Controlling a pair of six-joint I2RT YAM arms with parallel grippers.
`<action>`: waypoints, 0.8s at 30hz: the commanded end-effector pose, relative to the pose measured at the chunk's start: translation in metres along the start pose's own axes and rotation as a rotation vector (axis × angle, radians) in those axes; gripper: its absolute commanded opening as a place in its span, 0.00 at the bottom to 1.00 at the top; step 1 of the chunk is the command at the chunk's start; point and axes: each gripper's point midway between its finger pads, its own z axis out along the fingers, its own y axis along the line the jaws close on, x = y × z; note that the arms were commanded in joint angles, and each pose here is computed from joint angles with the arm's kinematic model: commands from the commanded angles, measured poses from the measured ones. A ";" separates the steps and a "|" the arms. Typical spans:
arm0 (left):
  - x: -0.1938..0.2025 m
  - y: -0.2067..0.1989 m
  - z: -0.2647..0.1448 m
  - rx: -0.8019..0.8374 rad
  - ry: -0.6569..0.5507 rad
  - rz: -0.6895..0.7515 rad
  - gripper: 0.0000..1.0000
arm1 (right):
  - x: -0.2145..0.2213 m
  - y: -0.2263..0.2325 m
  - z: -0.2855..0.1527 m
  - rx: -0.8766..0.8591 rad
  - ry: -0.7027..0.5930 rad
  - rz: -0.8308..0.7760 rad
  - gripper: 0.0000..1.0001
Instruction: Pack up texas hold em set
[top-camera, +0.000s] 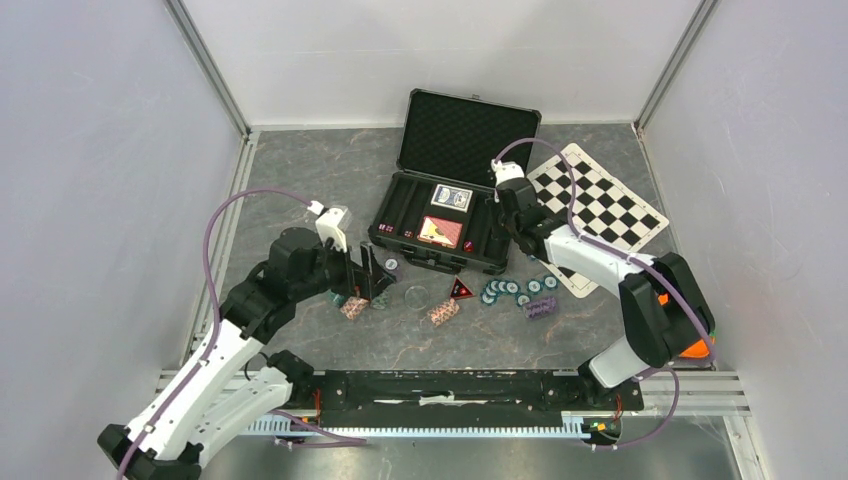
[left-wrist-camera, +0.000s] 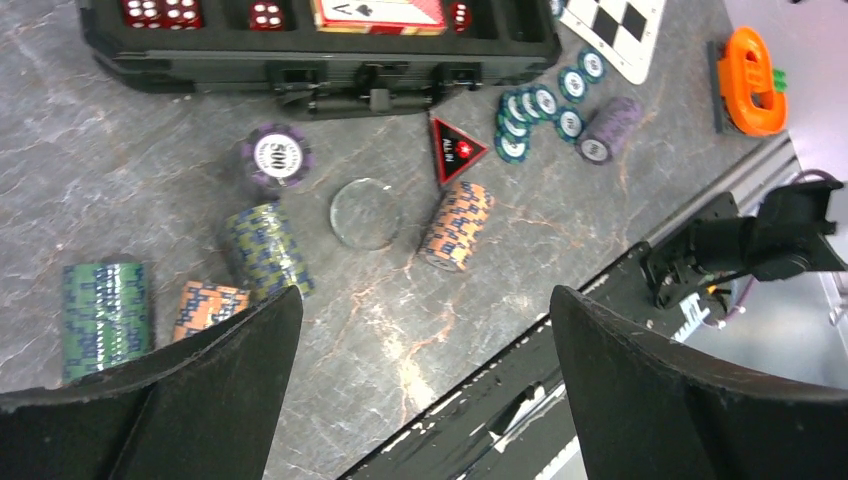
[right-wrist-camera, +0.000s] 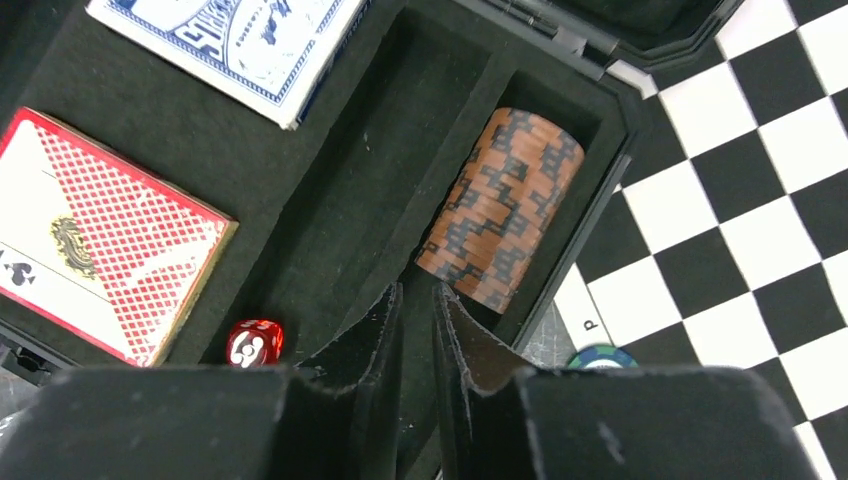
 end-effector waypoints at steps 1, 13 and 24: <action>-0.022 -0.013 -0.002 -0.024 -0.072 -0.022 1.00 | 0.014 0.006 0.006 -0.031 0.034 0.014 0.21; 0.001 -0.022 0.028 -0.010 -0.010 -0.027 1.00 | 0.005 -0.017 0.028 0.115 0.030 -0.014 0.20; 0.020 -0.057 0.044 0.119 0.010 0.049 1.00 | -0.004 -0.019 0.031 0.094 0.034 -0.023 0.30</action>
